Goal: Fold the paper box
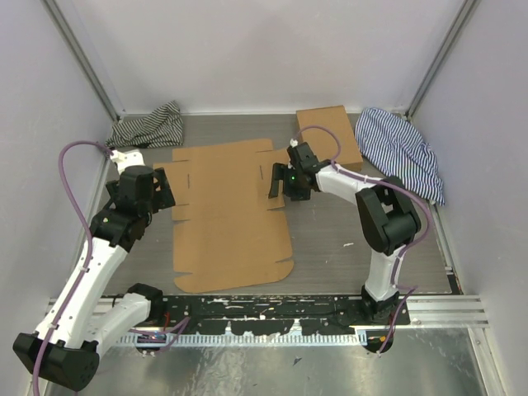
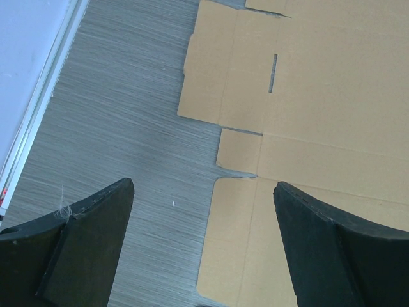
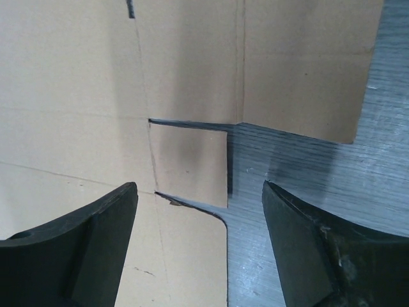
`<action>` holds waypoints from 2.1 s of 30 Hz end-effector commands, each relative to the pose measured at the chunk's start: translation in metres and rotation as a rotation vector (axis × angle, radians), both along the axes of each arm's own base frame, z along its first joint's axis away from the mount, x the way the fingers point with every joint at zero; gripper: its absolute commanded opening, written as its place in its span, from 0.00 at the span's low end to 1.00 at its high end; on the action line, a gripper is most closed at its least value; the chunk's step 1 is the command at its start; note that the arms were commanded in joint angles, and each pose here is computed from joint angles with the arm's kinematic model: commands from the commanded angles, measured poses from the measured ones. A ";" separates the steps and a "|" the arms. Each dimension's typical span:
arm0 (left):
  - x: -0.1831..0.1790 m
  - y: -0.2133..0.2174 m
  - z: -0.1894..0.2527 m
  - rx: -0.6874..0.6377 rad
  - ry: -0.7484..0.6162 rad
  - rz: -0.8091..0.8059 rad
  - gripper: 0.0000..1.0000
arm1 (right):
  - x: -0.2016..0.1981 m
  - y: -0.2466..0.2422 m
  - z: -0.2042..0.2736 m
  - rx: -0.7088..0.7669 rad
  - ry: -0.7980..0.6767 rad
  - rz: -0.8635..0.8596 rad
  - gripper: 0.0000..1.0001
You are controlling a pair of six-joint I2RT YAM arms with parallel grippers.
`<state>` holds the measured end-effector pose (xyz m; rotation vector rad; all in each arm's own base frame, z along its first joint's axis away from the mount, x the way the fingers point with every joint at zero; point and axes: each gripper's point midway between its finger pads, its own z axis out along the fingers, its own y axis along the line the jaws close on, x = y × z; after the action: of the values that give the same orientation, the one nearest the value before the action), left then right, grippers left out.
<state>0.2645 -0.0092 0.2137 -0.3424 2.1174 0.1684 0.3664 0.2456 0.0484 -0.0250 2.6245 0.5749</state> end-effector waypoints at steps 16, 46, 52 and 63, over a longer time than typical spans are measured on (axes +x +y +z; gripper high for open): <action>0.002 -0.003 0.008 -0.019 -0.024 -0.005 0.98 | -0.001 0.030 0.000 0.032 -0.017 0.028 0.69; 0.004 -0.006 0.005 -0.029 -0.016 -0.015 0.98 | 0.012 0.058 0.029 -0.026 -0.081 0.049 0.46; 0.005 -0.008 0.001 -0.032 0.002 -0.021 0.98 | 0.009 0.054 0.012 -0.065 -0.047 0.057 0.35; 0.002 -0.034 -0.022 -0.201 0.090 -0.018 0.99 | 0.015 0.027 0.025 -0.178 -0.108 0.003 0.01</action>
<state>0.2672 -0.0239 0.1960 -0.3580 2.2097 0.1076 0.3693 0.2882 0.0404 -0.1223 2.6486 0.4326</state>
